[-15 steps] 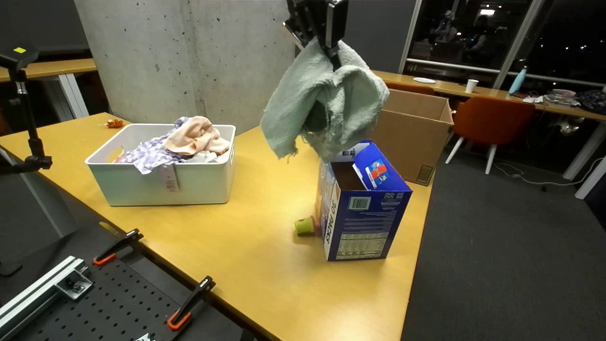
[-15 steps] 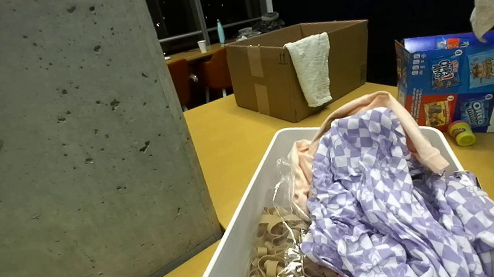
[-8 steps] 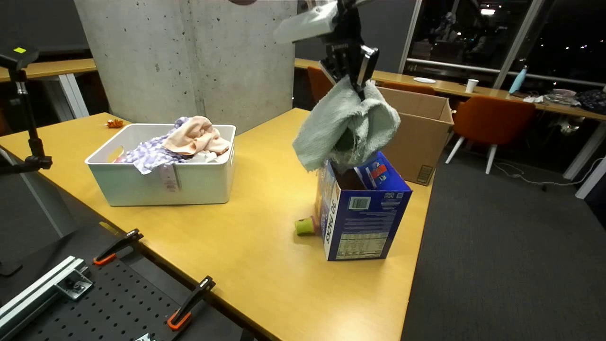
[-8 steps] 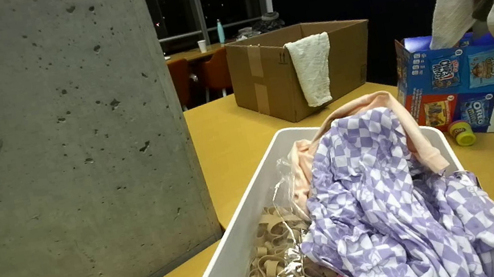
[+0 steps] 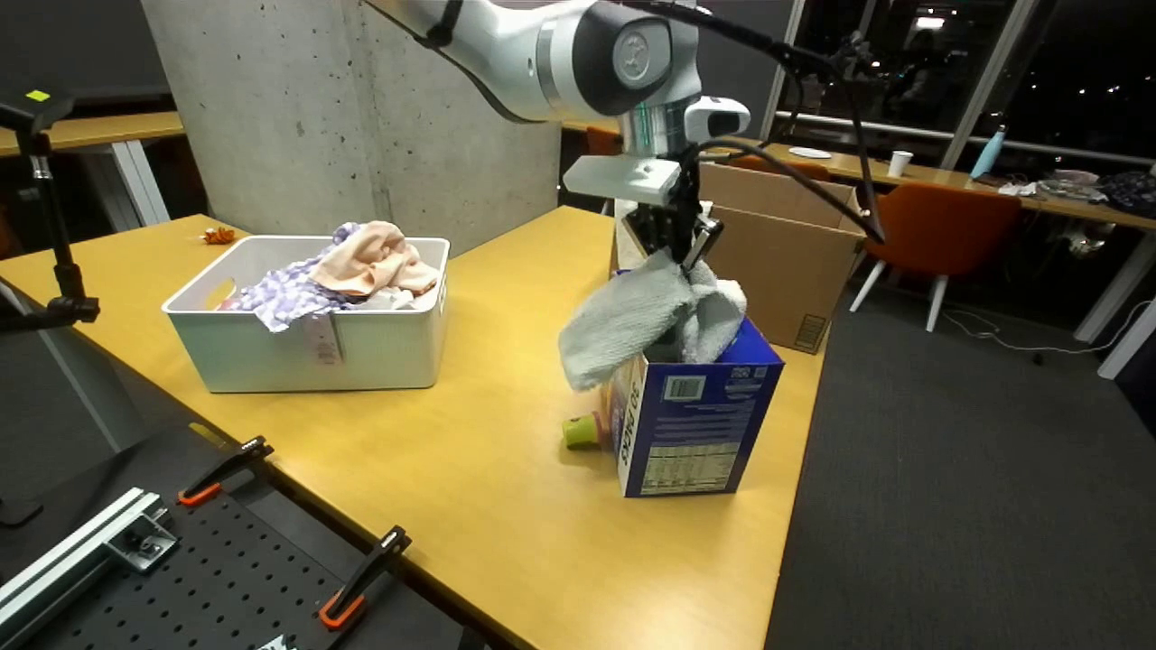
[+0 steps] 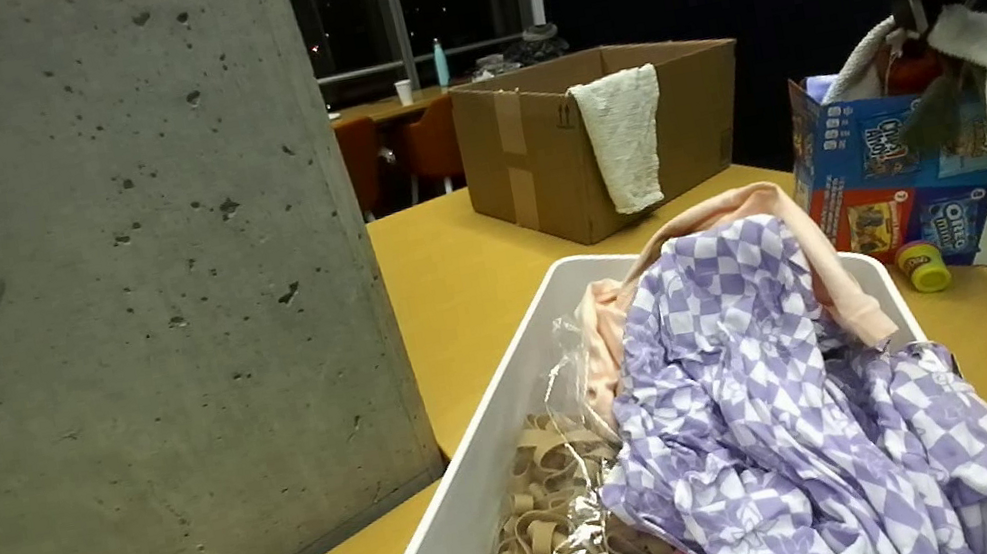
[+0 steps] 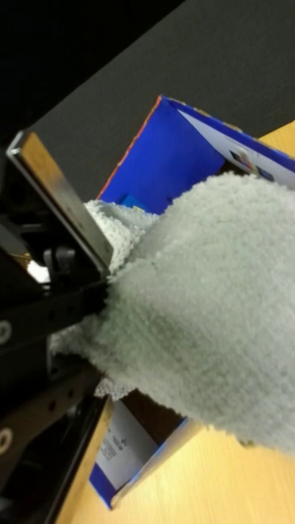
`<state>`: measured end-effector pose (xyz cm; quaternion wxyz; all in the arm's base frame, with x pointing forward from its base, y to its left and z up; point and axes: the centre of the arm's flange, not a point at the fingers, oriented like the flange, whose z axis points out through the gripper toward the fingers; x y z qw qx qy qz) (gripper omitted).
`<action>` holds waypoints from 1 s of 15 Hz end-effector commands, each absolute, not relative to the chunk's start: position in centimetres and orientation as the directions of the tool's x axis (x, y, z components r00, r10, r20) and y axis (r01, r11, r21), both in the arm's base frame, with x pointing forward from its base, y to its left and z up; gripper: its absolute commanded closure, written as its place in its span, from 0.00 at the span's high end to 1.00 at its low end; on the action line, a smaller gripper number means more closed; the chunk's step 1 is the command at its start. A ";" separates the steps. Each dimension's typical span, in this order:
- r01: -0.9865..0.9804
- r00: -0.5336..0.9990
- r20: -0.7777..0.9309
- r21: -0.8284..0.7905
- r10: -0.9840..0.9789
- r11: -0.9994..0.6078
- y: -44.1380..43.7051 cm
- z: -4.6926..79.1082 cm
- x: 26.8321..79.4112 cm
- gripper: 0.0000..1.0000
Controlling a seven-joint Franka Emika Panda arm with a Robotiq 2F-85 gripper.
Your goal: Move the white towel backwards, then move the turnip plush toy closer to you, cover it with the white towel and put it in the blue box
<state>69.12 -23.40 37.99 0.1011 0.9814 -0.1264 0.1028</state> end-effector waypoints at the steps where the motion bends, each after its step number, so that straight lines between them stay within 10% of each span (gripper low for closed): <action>1: -0.252 0.949 0.228 0.133 -0.218 -0.959 -23.9 35.6 70.4 0.05; 2: -0.256 0.949 0.225 0.130 -0.223 -0.958 -23.9 35.1 70.2 0.42; 10: -0.290 0.946 0.206 0.193 -0.250 -0.937 -23.8 35.9 62.5 0.94; 15: -0.327 0.928 0.274 0.278 -0.252 -0.903 -22.3 40.1 56.0 1.00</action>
